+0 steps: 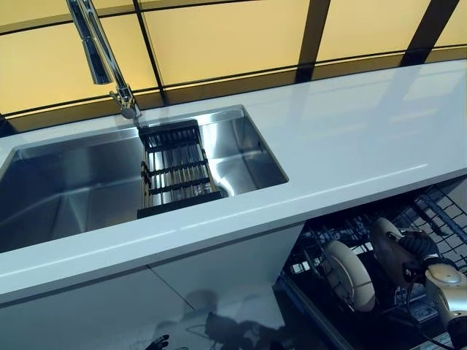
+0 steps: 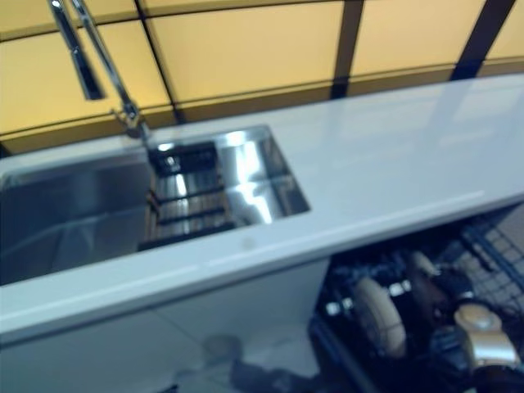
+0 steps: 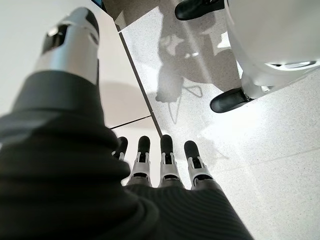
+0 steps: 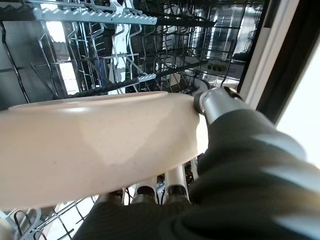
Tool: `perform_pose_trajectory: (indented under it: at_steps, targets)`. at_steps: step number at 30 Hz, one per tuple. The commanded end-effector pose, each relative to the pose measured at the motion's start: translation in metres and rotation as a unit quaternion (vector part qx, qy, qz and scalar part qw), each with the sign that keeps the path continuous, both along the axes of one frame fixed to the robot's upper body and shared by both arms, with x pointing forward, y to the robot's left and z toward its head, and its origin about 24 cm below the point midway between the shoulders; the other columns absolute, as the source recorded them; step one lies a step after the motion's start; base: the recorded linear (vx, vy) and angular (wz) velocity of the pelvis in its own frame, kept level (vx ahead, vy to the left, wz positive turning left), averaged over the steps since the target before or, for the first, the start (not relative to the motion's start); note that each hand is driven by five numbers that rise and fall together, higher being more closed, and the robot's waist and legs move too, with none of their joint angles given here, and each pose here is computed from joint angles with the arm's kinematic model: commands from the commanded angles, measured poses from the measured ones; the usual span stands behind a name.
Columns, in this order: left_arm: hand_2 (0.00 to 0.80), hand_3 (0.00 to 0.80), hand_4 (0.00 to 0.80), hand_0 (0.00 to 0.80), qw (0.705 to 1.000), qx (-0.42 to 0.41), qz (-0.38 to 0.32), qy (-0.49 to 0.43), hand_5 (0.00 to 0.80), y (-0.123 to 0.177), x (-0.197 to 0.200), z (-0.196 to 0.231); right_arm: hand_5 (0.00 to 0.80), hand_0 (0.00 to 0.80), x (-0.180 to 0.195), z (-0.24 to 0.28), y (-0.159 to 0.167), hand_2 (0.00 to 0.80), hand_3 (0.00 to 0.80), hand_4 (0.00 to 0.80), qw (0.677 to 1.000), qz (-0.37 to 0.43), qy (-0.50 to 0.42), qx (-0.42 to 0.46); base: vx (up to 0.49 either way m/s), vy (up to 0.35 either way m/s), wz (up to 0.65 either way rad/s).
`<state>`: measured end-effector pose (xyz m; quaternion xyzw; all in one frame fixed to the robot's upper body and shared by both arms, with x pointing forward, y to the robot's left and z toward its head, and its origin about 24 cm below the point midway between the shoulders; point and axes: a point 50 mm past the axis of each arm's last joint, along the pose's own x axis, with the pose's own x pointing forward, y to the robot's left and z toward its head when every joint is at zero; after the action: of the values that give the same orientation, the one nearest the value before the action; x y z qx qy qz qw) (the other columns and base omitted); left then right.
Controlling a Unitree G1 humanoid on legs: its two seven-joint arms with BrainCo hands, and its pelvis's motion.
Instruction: Take plates into dishwasher
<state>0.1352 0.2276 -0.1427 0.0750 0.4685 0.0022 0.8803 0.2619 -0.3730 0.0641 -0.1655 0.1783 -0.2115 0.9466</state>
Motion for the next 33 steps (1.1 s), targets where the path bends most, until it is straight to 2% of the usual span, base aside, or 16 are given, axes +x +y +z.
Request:
perform_pose_trajectory:
  at_steps: [1,11,33]
  targets:
    - [0.0,0.0,0.0,0.0,0.999,0.031,-0.042,-0.013,0.0,0.012,0.012,0.008,0.8,0.8,0.02,0.031,-0.002,0.8,0.8,0.8,0.998,0.016,-0.029,-0.061,-0.022,0.004,0.08]
    - [0.0,0.0,0.0,0.0,0.998,0.031,-0.051,-0.021,0.0,0.009,0.021,0.01,0.8,0.8,0.024,0.025,0.0,0.8,0.8,0.8,0.997,0.016,-0.003,-0.074,-0.008,-0.003,0.03]
    - [0.0,0.0,0.0,0.0,0.996,0.031,-0.072,-0.035,0.0,0.007,0.036,0.017,0.8,0.8,0.044,0.018,0.025,0.8,0.8,0.8,0.985,0.085,0.044,-0.141,-0.001,-0.001,0.0]
